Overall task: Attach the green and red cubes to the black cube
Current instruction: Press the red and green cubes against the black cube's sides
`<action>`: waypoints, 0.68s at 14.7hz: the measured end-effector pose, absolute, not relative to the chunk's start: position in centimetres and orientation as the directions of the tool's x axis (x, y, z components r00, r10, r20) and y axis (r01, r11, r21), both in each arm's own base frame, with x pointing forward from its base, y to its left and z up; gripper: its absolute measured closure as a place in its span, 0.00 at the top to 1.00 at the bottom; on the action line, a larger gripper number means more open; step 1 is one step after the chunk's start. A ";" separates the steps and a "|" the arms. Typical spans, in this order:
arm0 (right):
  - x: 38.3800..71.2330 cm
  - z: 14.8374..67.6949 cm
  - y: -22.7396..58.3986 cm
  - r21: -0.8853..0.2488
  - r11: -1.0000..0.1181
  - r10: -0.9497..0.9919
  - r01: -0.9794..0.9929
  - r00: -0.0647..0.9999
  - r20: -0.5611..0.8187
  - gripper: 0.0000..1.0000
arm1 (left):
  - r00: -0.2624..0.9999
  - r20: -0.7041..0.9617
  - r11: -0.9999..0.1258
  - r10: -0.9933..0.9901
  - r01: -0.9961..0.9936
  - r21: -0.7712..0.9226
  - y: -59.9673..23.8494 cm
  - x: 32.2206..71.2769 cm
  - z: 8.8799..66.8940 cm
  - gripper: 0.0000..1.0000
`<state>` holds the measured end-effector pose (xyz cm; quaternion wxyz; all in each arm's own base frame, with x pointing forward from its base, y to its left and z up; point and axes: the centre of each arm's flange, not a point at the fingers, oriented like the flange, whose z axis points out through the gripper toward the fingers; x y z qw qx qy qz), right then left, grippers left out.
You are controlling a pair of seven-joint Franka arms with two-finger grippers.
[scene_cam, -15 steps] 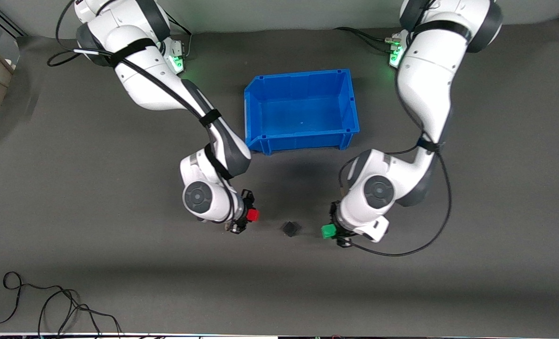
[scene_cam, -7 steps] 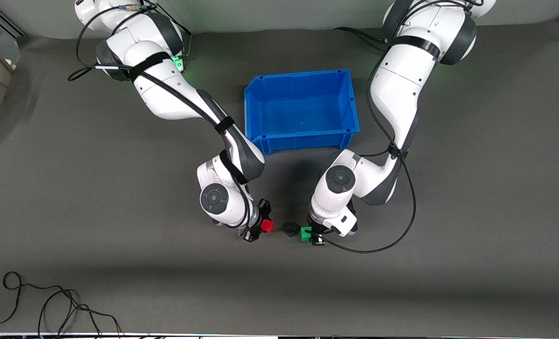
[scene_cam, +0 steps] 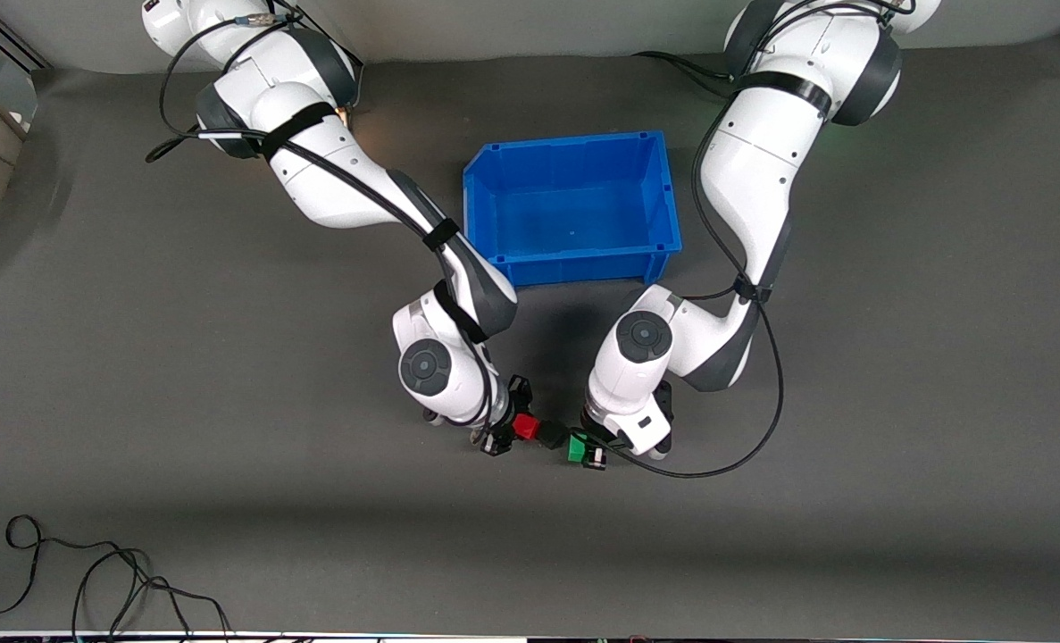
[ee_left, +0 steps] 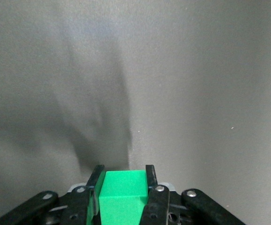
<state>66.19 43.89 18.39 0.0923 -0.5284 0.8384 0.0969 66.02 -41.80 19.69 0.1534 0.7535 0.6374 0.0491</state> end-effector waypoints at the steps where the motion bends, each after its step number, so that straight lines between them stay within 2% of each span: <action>1: 66.0 18.4 44.2 0.065 0.421 -0.869 -0.905 -0.422 -0.259 0.39 | 0.193 -0.120 -0.151 0.974 0.944 0.293 -42.1 65.8 19.6 0.40; 10: 65.6 16.5 44.3 0.069 0.420 -0.871 -0.905 -0.424 -0.250 0.39 | 0.247 -0.086 -0.216 0.965 0.938 0.271 -43.3 64.6 18.5 0.40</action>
